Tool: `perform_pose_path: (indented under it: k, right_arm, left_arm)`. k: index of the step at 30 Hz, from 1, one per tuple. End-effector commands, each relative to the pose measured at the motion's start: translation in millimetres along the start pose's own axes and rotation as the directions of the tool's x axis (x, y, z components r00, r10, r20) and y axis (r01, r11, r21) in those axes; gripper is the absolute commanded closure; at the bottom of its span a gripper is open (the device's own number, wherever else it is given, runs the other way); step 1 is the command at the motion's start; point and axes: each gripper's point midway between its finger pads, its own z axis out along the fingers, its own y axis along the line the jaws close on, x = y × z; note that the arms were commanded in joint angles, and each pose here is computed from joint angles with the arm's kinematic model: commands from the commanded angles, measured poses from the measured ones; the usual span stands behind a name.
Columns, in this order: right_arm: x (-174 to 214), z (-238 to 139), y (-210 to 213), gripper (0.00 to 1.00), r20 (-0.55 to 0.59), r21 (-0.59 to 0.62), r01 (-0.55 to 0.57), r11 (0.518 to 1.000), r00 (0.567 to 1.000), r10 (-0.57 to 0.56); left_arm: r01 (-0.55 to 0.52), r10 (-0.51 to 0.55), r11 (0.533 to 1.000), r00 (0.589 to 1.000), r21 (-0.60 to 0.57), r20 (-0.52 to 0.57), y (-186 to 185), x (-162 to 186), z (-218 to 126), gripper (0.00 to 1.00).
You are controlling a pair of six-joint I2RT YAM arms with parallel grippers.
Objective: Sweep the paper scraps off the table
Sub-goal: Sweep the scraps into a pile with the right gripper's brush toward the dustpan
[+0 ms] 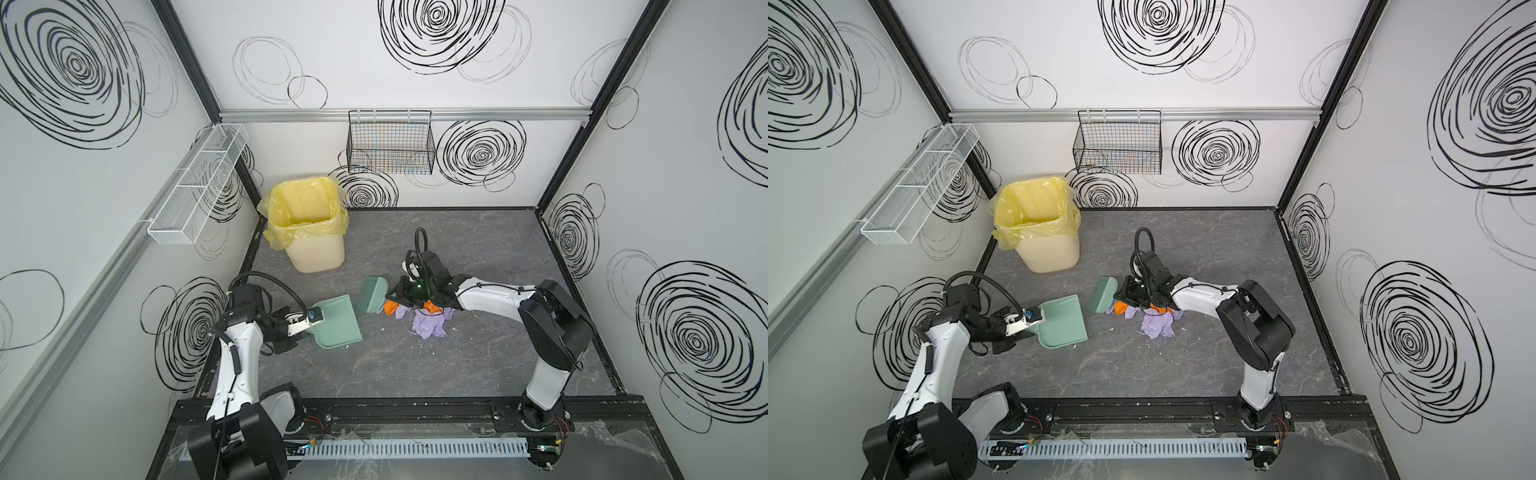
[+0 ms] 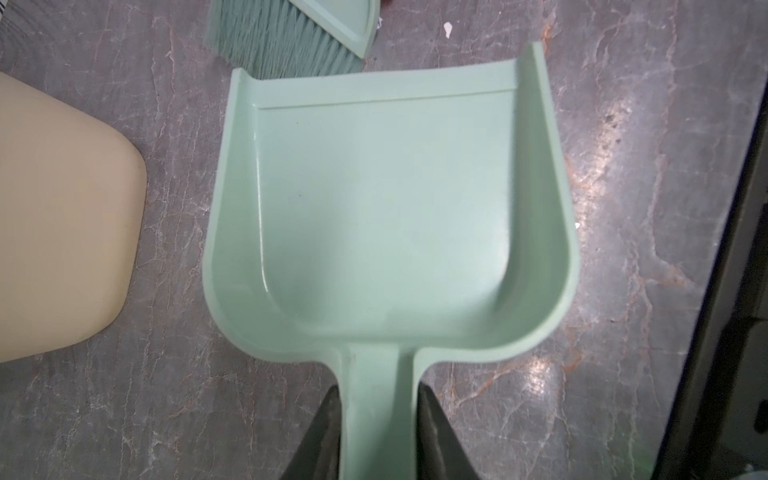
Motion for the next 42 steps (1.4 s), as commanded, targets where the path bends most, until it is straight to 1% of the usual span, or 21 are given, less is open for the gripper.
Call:
perform_pose_path:
  k: [1,6,10,13,15,19,22,25,27,28,29,30,31,33,35,36,39,40,41,42]
  right_arm:
    - [8.0,-7.0,1.0,1.0,-0.004,-0.016,0.038,0.999,0.999,-0.038]
    - [25.5,-29.0,-28.2,1.0,0.003,0.053,0.023,0.998,1.0,-0.024]
    - [39.3,-51.9,-47.0,1.0,0.018,0.089,0.003,0.996,1.0,-0.005]
    - [45.2,-69.4,-51.7,1.0,0.035,0.091,-0.005,0.996,0.999,0.001]
    - [45.1,-81.7,-44.2,1.0,0.053,0.064,0.007,0.998,0.999,-0.011]
    - [38.7,-109.1,-11.9,1.0,0.1,-0.002,0.075,0.997,0.992,-0.074]
    - [32.1,-131.0,10.2,1.0,0.13,0.008,0.159,0.987,0.979,-0.159]
    - [23.7,-152.4,20.8,1.0,0.165,0.072,0.238,0.969,0.955,-0.247]
    - [11.8,-170.4,14.7,1.0,0.204,0.192,0.26,0.946,0.933,-0.298]
    - [3.2,-180.3,8.9,1.0,0.228,0.273,0.264,0.925,0.917,-0.329]
    - [-5.0,-192.2,-1.1,1.0,0.234,0.379,0.26,0.888,0.902,-0.364]
    - [-14.8,-207.0,-14.5,1.0,0.235,0.504,0.235,0.831,0.889,-0.394]
    - [-24.0,-222.1,-28.4,1.0,0.235,0.62,0.198,0.759,0.876,-0.421]
    - [-35.5,-253.9,-56.2,1.0,0.204,0.811,0.112,0.575,0.866,-0.457]
    - [-39.6,-271.2,-75.0,1.0,0.159,0.902,0.065,0.427,0.869,-0.468]
    - [-40.3,-275.5,-81.7,1.0,0.136,0.926,0.054,0.373,0.876,-0.464]
    - [-41.6,-275.2,-93.8,1.0,0.07,0.964,0.047,0.26,0.903,-0.424]
    - [-41.6,-275.2,-97.5,1.0,0.07,0.974,0.024,0.226,0.913,-0.403]
    - [-41.8,-275.5,-101.7,1.0,0.064,0.984,0.006,0.18,0.922,-0.382]
    - [-40.0,-269.2,-107.3,1.0,0.022,0.988,0.038,0.152,0.927,-0.373]
  left_arm:
    - [-0.013,0.012,0.999,1.0,0.033,0.024,-7.7,-0.6,2.6,1.0]
    - [-0.014,0.011,0.998,0.999,0.058,0.044,-6.4,-4.0,7.8,1.0]
    - [-0.029,0.026,0.997,0.999,0.076,0.04,-6.5,-7.5,16.3,1.0]
    - [-0.047,0.045,0.996,0.998,0.082,0.035,-7.3,-12.3,23.3,1.0]
    - [-0.056,0.054,0.995,0.998,0.084,0.036,-7.4,-17.0,27.5,1.0]
    - [-0.066,0.062,0.993,0.997,0.101,0.041,-7.5,-26.7,37.2,1.0]
    - [-0.079,0.075,0.99,0.996,0.114,0.039,-8.0,-31.8,44.3,1.0]
    - [-0.095,0.092,0.988,0.995,0.125,0.032,-9.6,-36.1,48.7,1.0]
    - [-0.107,0.105,0.987,0.994,0.122,0.022,-9.2,-37.9,51.6,1.0]
    - [-0.111,0.111,0.986,0.994,0.122,0.012,-9.2,-37.6,53.3,1.0]
    - [-0.119,0.119,0.985,0.993,0.123,0.002,-9.2,-37.6,55.4,1.0]
    - [-0.122,0.124,0.985,0.992,0.125,-0.009,-9.5,-36.8,57.5,1.0]
    - [-0.124,0.127,0.984,0.992,0.13,-0.018,-10.0,-36.7,59.3,1.0]
    - [-0.126,0.132,0.982,0.991,0.137,-0.033,-10.4,-37.1,63.3,1.0]
    - [-0.124,0.131,0.983,0.99,0.133,-0.051,-8.4,-37.4,67.4,1.0]
    - [-0.123,0.131,0.984,0.99,0.128,-0.058,-7.2,-38.2,69.4,1.0]
    - [-0.126,0.135,0.985,0.988,0.119,-0.075,-5.3,-42.1,74.5,1.0]
    - [-0.129,0.138,0.985,0.987,0.118,-0.075,-5.4,-44.4,76.0,1.0]
    - [-0.131,0.14,0.985,0.987,0.114,-0.079,-5.4,-46.1,77.8,1.0]
    - [-0.135,0.145,0.985,0.986,0.109,-0.084,-5.0,-47.7,79.7,1.0]
